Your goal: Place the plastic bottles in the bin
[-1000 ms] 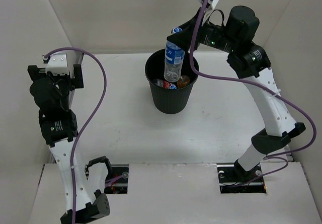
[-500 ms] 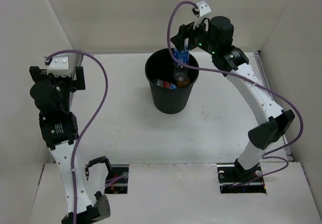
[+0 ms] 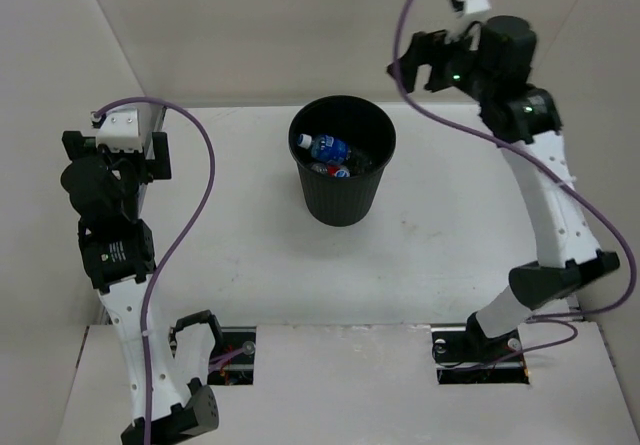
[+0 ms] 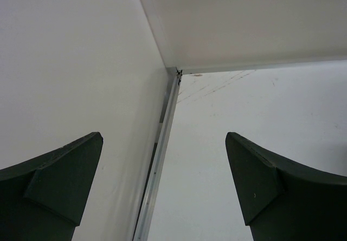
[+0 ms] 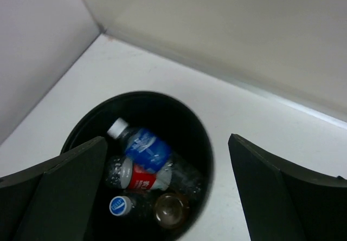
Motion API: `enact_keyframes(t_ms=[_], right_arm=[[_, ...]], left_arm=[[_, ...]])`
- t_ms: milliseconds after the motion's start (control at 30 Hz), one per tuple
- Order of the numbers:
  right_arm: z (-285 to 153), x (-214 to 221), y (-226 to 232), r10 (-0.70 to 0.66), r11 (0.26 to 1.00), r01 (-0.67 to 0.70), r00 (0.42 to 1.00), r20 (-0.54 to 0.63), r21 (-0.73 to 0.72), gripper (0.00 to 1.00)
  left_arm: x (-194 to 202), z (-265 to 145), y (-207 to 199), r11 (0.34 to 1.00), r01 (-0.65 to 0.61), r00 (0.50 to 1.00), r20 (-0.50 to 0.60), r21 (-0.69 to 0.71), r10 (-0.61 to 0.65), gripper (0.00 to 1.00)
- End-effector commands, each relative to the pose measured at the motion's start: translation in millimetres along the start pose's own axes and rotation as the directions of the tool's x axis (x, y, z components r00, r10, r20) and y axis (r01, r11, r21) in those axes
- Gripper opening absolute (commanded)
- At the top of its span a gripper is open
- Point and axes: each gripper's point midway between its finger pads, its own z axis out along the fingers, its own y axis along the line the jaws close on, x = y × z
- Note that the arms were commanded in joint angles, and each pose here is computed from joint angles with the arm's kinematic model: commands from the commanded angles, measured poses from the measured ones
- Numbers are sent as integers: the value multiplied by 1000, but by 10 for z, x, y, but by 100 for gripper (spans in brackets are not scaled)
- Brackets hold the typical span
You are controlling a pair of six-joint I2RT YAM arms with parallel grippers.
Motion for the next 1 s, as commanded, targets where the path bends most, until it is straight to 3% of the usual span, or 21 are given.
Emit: enact_keyframes(t_ms=[0,100,200,300,367,633,967], right_arm=[[-741,-619,-184,84,995,-91,980,179,31,100],[-889,-456,-708,127,974,-151,982,141,172,100],[-942,156,-1292,212,906,-175,976,-56,385,100],[-1057,595,-1444,251,875,-123,942,-223,468,100],[-1136,650,-1372,250,884,-114,934,-254,453,100],[-1578,197,-1111,147,909,-124,989,-28,399,100],[-1740,326,-1090,143,893,-118,989,-25,435,100]], left_arm=[[-109,-12,4,1000,-7,999,40,4,7,100],[-108,21,-8,1000,-4,999,38,15,3,100],[-124,42,-20,1000,-6,999,42,23,5,100],[-141,54,-22,1000,-9,999,44,25,8,100],[-132,69,-27,1000,-10,999,39,28,9,100],[-142,131,-29,999,-11,999,33,38,9,100],[-37,158,-151,996,-4,1000,-2,91,5,100]])
